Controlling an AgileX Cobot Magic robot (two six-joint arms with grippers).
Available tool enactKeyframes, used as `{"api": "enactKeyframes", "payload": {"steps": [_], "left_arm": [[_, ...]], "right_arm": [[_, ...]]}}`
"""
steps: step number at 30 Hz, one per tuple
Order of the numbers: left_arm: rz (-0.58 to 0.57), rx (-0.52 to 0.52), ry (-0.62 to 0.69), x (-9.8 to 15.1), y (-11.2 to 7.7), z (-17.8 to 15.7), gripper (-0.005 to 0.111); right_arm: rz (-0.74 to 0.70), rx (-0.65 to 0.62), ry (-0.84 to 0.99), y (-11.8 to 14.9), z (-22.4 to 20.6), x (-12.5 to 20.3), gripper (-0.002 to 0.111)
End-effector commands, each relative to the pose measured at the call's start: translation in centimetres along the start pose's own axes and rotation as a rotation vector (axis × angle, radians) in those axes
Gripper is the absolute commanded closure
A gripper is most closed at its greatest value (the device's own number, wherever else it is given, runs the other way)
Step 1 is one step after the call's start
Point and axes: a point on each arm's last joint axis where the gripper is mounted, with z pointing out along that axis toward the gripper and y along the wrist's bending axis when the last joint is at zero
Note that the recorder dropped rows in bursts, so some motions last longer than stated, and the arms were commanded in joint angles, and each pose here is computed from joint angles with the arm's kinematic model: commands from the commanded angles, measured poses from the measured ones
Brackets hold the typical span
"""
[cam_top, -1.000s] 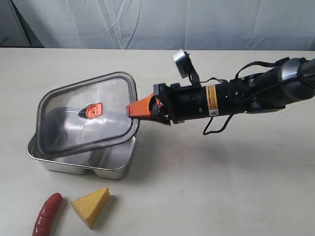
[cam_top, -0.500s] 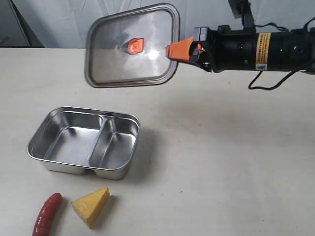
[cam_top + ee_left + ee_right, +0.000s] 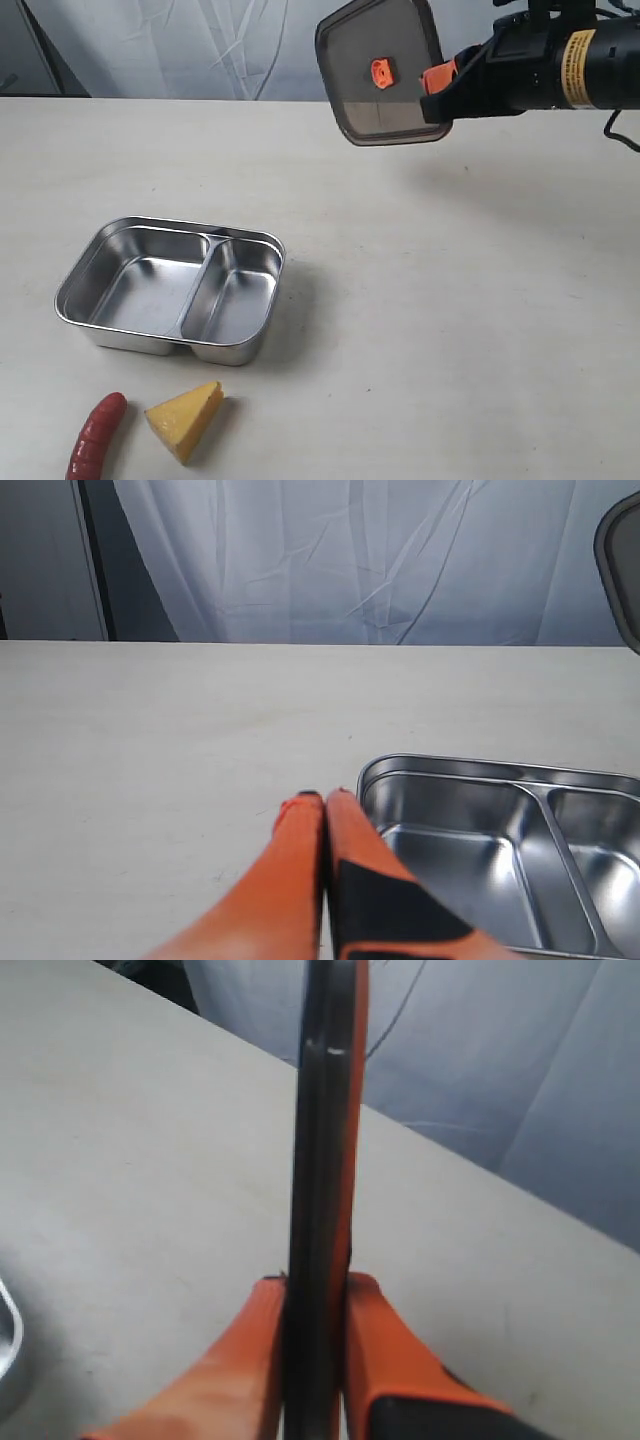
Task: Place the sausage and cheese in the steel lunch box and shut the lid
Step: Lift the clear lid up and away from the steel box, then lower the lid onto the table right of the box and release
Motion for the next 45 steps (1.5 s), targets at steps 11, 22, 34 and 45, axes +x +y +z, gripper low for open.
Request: {"api": "enactKeyframes", "payload": {"steps": [11,22,34,45], "left_arm": [[-0.012,0.011,-0.007,0.1,-0.1,0.0,0.107],[-0.012,0.011,-0.007,0.1,-0.1,0.0,0.107],[-0.012,0.011,-0.007,0.1,-0.1,0.0,0.107],[-0.012,0.011,-0.007,0.1,-0.1,0.0,0.107]], "right_arm": [[-0.750,0.267,0.282,3.2,0.5,5.2,0.109],[-0.886,0.103,0.343,10.3,-0.1,9.6,0.109],[-0.704,0.026,0.418,13.7,-0.7,10.8,0.109],[-0.838,-0.143,0.574,17.1,0.5,14.4,0.109]]}}
